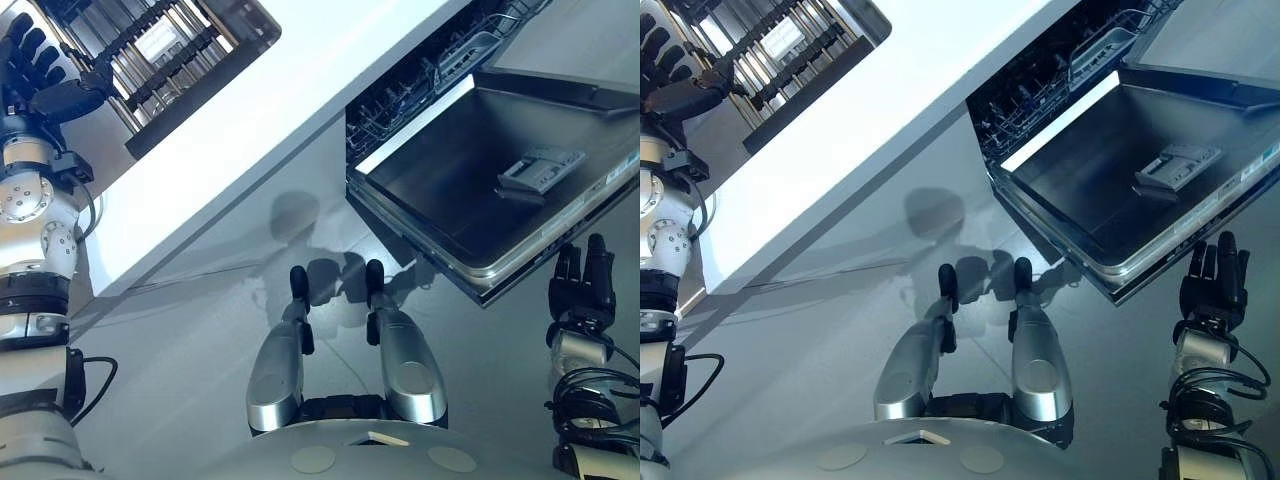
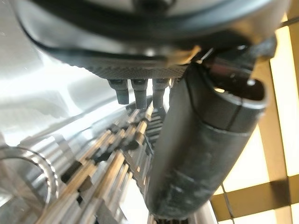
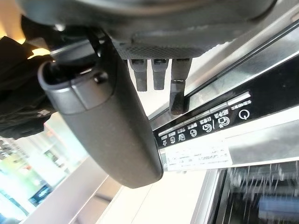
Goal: Pick up plates and place into dishwasher.
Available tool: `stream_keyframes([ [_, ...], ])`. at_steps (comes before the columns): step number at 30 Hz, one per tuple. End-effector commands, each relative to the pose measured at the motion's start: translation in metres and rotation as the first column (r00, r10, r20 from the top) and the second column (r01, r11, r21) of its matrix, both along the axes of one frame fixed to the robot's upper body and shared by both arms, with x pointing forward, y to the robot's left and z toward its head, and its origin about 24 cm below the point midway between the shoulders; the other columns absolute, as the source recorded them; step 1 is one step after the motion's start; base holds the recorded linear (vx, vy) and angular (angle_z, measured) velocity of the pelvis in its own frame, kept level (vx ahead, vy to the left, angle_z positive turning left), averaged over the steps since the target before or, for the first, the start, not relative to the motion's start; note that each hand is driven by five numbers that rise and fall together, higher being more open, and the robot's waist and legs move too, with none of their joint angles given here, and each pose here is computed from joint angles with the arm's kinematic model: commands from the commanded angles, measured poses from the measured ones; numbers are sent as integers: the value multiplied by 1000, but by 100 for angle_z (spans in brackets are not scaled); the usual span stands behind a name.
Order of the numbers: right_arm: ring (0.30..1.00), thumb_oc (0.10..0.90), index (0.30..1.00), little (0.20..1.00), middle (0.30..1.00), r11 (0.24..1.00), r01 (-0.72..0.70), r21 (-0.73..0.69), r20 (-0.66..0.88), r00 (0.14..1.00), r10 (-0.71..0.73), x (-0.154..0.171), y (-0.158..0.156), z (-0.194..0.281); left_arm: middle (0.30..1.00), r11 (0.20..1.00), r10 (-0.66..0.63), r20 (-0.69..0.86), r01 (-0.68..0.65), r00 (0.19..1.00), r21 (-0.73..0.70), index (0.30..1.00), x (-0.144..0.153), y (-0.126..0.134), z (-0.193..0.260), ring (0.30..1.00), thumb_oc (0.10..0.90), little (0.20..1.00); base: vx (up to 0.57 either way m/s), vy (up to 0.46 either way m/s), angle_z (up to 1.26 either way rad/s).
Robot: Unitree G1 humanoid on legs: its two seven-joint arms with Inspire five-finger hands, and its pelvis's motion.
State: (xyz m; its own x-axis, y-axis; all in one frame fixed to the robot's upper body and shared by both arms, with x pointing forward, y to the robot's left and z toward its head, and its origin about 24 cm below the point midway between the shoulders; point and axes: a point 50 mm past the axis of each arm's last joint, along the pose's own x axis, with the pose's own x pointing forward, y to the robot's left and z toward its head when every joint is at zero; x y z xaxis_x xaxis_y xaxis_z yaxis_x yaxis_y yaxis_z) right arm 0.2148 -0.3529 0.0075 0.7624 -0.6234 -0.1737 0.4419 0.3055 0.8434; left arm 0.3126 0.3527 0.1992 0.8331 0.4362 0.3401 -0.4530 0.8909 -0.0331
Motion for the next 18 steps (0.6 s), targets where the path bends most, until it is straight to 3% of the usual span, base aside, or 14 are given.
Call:
stream_keyframes([
  [1, 900, 800, 900, 900, 900, 782, -384, -492, 263, 790, 553, 117, 130, 144, 900, 997, -60, 214, 48, 975, 61, 900, -1, -23, 38, 900, 800, 900, 45, 106, -4],
  [4, 900, 800, 900, 900, 900, 745, -385, -544, 204, 801, 563, 114, 128, 140, 900, 998, -52, 208, 42, 977, 53, 900, -6, -21, 31, 900, 800, 900, 40, 77, -2],
  [6, 900, 800, 900, 900, 900, 741, -444, -504, 215, 766, 606, 112, 129, 133, 900, 998, -46, 200, 37, 979, 50, 900, -9, -19, 25, 900, 800, 900, 53, 63, 0],
  [9, 900, 800, 900, 900, 900, 736, -593, -325, 320, 664, 676, 112, 138, 117, 900, 999, -40, 192, 32, 981, 42, 900, -11, -14, 18, 900, 800, 900, 50, 46, -1],
  [12, 900, 800, 900, 900, 900, 641, -762, -94, 524, 510, 682, 108, 158, 104, 900, 999, -43, 174, 36, 984, 40, 900, -11, -11, 12, 900, 800, 900, 63, 39, 5],
  [15, 900, 800, 900, 900, 900, 601, -798, -47, 580, 468, 667, 107, 164, 104, 900, 998, -46, 168, 41, 985, 37, 900, -11, -11, 9, 900, 800, 900, 39, 22, -2],
  [18, 900, 800, 900, 900, 900, 569, -815, -107, 557, 425, 713, 108, 170, 108, 900, 998, -51, 162, 45, 986, 38, 900, -9, -11, 11, 900, 800, 900, 24, 17, 1],
])
